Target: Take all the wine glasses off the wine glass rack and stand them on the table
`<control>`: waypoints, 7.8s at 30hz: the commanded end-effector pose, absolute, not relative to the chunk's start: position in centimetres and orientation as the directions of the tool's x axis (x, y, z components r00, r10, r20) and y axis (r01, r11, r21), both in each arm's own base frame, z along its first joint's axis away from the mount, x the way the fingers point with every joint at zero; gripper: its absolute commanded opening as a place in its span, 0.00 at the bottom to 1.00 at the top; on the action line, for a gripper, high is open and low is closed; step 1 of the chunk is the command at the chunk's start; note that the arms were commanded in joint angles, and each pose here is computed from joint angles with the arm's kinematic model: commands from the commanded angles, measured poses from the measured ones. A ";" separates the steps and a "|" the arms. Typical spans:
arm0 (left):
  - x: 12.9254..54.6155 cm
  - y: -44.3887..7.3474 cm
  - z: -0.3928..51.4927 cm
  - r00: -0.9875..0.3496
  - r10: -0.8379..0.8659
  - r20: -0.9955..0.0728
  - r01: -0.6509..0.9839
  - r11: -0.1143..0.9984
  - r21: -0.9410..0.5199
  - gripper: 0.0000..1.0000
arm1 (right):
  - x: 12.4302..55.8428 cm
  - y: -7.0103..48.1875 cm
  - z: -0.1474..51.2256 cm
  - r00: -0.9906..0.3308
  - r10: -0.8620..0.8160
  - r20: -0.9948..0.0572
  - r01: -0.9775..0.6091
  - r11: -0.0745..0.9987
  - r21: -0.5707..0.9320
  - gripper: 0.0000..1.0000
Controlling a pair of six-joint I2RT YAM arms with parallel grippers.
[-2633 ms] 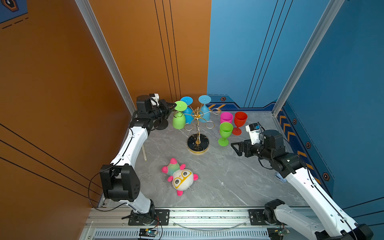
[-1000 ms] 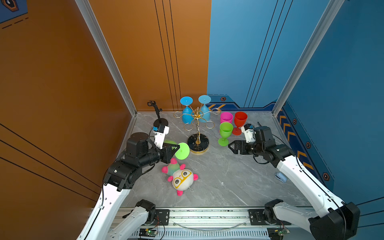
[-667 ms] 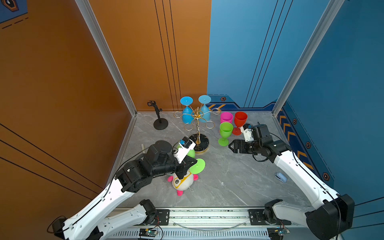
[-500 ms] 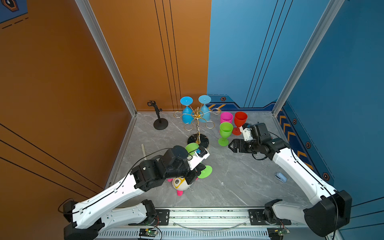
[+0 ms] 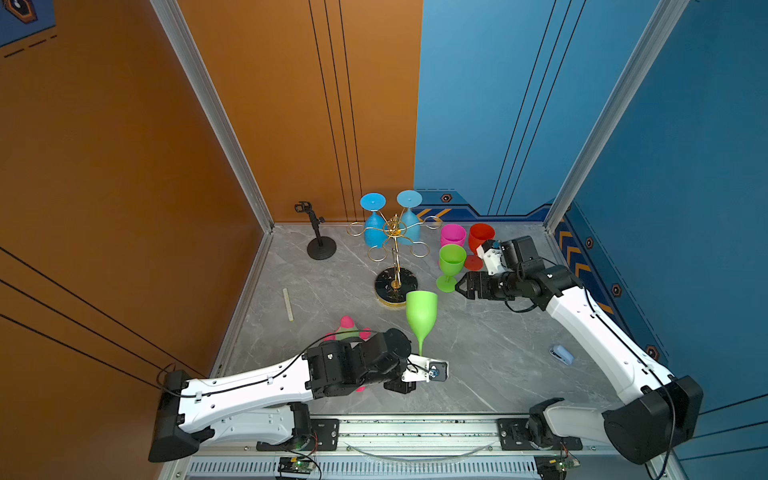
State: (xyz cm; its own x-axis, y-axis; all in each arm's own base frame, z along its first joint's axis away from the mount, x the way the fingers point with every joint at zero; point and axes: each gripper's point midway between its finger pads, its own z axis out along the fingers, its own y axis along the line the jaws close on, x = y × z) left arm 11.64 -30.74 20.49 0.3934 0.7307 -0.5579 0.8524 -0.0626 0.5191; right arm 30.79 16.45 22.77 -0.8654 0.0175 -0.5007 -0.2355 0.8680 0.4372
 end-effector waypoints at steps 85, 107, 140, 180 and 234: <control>17.0 -28.2 19.5 0.605 0.795 -0.049 0.275 -0.151 0.950 0.68 | 30.1 18.5 26.2 -0.866 -0.084 -0.493 -0.338 0.824 0.455 0.00; 22.5 -19.8 27.8 -0.027 0.590 -0.807 0.359 0.759 0.543 0.91 | 34.2 7.6 24.3 -0.856 0.005 -0.518 -0.046 0.995 0.085 0.00; 26.7 -10.0 25.2 -0.410 0.268 -0.872 0.152 0.962 0.225 0.98 | 46.5 4.9 19.7 -0.841 0.050 -0.538 0.089 0.995 -0.047 0.00; 27.2 -8.9 25.2 -0.429 0.208 -0.879 0.119 0.978 0.173 1.00 | 47.7 5.7 17.1 -0.868 0.039 -0.495 0.068 0.997 -0.041 0.16; 27.1 -8.4 25.7 -0.411 0.140 -0.901 0.122 0.988 0.098 0.98 | 48.9 18.6 33.8 -0.747 0.225 -0.626 -0.319 0.705 0.634 0.67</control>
State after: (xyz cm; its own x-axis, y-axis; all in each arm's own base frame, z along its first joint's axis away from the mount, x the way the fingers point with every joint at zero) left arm 27.11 -8.45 25.05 -0.4237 0.1649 -0.8906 0.1236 0.9846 0.1235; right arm 47.75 18.06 32.04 -0.7703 0.1952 -0.6071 -0.2800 0.7518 0.5970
